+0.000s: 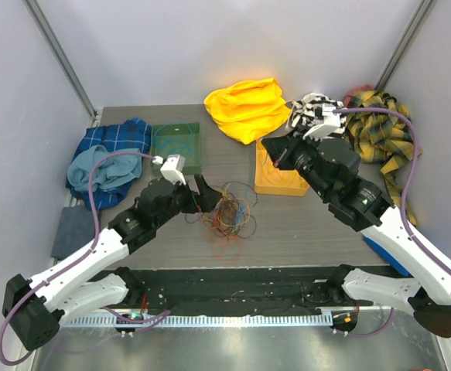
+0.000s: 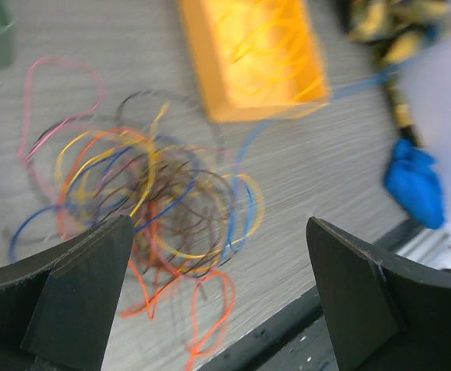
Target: Untangle the cables
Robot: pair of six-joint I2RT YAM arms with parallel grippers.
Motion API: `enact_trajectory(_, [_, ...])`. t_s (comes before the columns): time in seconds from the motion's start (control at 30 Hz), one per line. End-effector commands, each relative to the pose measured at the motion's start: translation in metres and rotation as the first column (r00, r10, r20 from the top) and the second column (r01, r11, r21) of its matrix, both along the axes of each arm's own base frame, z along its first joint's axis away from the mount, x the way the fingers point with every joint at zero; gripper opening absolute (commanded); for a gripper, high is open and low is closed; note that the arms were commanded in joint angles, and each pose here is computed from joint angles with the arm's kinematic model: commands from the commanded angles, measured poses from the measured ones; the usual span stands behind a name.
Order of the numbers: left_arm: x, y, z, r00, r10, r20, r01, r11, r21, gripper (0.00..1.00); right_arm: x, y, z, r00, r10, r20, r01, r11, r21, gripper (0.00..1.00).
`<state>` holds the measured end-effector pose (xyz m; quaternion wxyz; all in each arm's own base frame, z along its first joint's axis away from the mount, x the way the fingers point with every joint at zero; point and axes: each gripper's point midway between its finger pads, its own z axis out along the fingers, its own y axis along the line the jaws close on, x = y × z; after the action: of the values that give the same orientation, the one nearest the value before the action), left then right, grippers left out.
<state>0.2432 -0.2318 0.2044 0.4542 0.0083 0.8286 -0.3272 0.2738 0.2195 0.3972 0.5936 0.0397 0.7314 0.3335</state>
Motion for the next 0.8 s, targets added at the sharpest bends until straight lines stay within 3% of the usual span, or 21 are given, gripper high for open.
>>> enact_trajectory(0.0, [0.0,-0.024,0.072,0.931,-0.085,0.355,0.152,0.975,-0.165,1.0,-0.005,0.011,0.01,0.998,0.063,0.006,-0.063,0.998,0.005,0.01])
enact_trajectory(0.3, [0.019,-0.076,0.071,0.849,-0.207,0.486,0.258,0.965,-0.04,1.0,-0.012,0.027,0.007,0.99,0.137,-0.027,-0.135,0.989,0.062,0.01])
enact_trajectory(0.4, [0.031,-0.087,0.051,0.831,-0.244,0.499,0.264,0.964,0.032,1.0,-0.015,0.032,0.01,0.986,0.165,-0.032,-0.162,0.983,0.081,0.01])
enact_trajectory(0.47, [0.034,-0.096,0.051,0.804,-0.266,0.532,0.292,0.956,0.036,1.0,-0.017,0.034,0.011,0.983,0.183,-0.033,-0.18,0.98,0.09,0.01])
enact_trajectory(0.6, [0.051,-0.113,0.028,0.809,-0.262,0.526,0.284,0.958,0.04,1.0,-0.021,0.038,0.01,0.977,0.208,-0.04,-0.203,0.973,0.106,0.01])
enact_trajectory(0.77, [0.075,-0.128,0.03,0.793,-0.222,0.567,0.25,0.968,0.028,0.99,-0.029,0.037,0.016,0.972,0.232,-0.031,-0.226,0.965,0.134,0.01])
